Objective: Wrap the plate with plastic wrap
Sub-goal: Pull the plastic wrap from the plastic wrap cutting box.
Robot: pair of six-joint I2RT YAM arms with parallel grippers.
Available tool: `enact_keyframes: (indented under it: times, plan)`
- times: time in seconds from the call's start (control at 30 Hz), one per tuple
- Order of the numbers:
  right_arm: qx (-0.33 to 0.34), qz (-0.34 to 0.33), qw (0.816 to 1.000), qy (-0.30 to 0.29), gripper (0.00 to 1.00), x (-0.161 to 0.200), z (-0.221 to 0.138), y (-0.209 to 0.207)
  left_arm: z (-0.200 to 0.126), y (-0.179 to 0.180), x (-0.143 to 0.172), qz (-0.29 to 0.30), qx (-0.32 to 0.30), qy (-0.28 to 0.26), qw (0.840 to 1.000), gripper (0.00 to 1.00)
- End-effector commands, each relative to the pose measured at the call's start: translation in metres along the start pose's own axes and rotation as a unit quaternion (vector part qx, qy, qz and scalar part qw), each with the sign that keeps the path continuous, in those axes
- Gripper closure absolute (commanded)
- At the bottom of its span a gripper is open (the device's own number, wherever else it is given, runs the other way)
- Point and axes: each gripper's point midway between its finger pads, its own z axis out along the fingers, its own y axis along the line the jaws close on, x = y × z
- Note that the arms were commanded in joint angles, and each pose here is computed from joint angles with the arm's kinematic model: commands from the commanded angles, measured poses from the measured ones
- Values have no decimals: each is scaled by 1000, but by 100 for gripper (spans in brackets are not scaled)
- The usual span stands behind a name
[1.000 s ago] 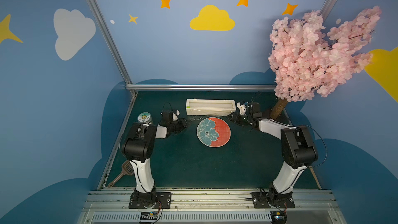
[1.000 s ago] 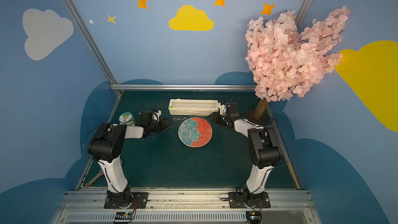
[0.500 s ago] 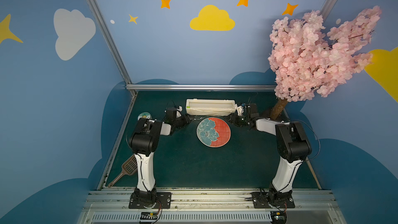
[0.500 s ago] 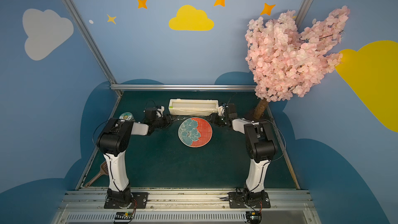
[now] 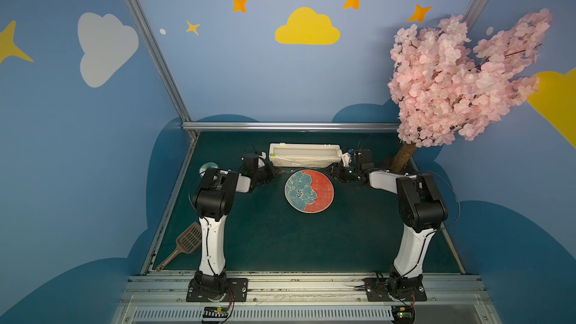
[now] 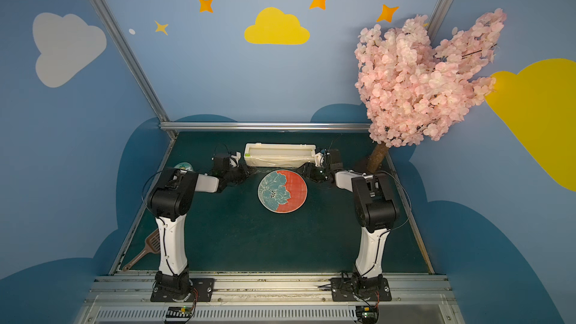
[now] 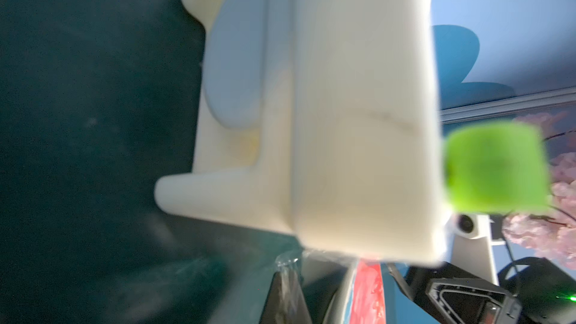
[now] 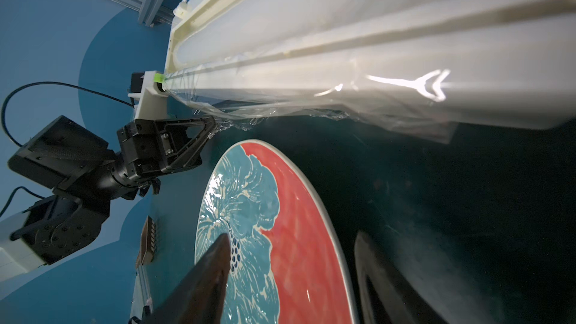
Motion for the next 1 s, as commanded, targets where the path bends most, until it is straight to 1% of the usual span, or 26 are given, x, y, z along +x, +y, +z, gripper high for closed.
enact_keyframes:
  times: [0.0, 0.1, 0.2, 0.37, 0.5, 0.73, 0.83, 0.97]
  plan:
    - [-20, 13, 1000, -16, 28, -16, 2, -4, -10, -52, -10, -27, 66, -6, 997, 97]
    - [-23, 21, 999, -25, 23, -20, 4, -6, -15, -84, -14, -27, 100, -6, 995, 97]
    - [-29, 33, 999, -33, 21, -22, 9, -6, -21, -107, -15, -22, 117, -9, 993, 97]
    - [-54, 73, 995, -44, 19, -23, 17, -8, -35, -131, -15, -33, 136, -13, 990, 97]
    - [-77, 88, 991, -61, 18, -27, 18, -4, -48, -149, -18, -34, 152, -23, 988, 97]
    - [-92, 102, 988, -75, 17, -32, 20, 1, -56, -171, -21, -29, 170, -28, 985, 97]
    - [-98, 107, 987, -75, 16, -32, 24, 4, -53, -173, -19, -29, 172, -24, 984, 97]
    - [-121, 121, 981, -90, 16, -36, 28, 10, -50, -173, -17, -30, 174, -20, 984, 97]
